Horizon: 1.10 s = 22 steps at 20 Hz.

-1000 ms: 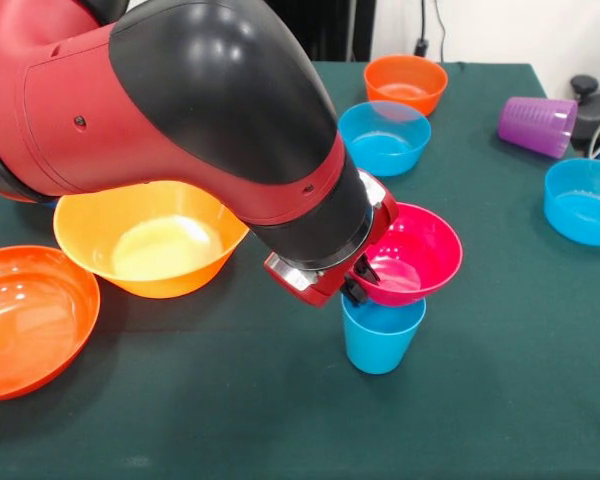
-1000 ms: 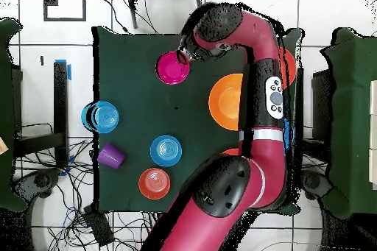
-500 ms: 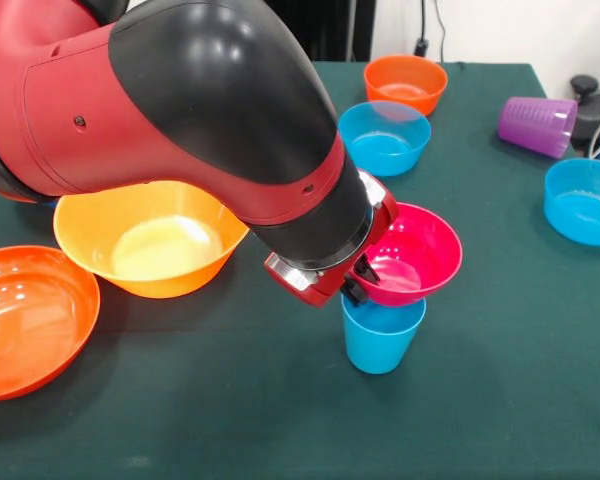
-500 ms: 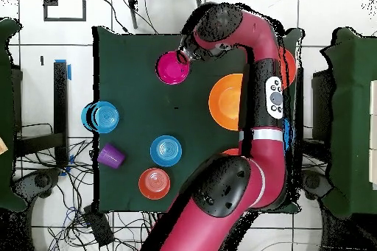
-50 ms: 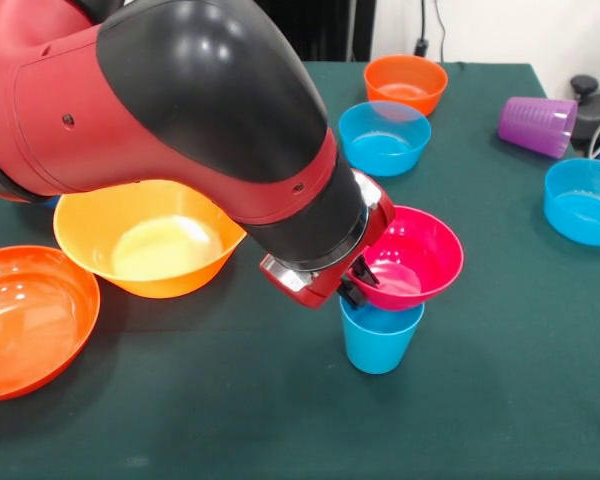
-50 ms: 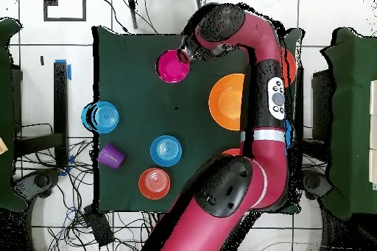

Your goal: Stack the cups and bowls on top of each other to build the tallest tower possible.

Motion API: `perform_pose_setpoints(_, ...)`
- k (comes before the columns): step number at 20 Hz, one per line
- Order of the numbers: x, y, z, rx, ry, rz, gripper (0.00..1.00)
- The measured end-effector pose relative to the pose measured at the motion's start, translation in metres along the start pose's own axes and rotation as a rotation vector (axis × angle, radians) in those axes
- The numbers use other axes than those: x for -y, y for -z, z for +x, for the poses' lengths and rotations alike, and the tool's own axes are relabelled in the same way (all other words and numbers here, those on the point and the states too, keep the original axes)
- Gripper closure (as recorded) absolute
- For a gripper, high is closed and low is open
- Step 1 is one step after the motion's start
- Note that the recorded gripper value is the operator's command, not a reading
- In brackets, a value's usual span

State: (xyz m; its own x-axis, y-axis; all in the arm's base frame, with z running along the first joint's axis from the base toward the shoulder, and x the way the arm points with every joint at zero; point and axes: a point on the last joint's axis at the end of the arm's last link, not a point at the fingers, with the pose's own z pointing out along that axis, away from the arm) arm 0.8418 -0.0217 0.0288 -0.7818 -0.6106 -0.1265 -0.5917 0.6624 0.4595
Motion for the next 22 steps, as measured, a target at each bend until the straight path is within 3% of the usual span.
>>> perform_pose_setpoints(22, 0.007, -0.001, 0.012, -0.019, -0.017, 0.006, 1.00)
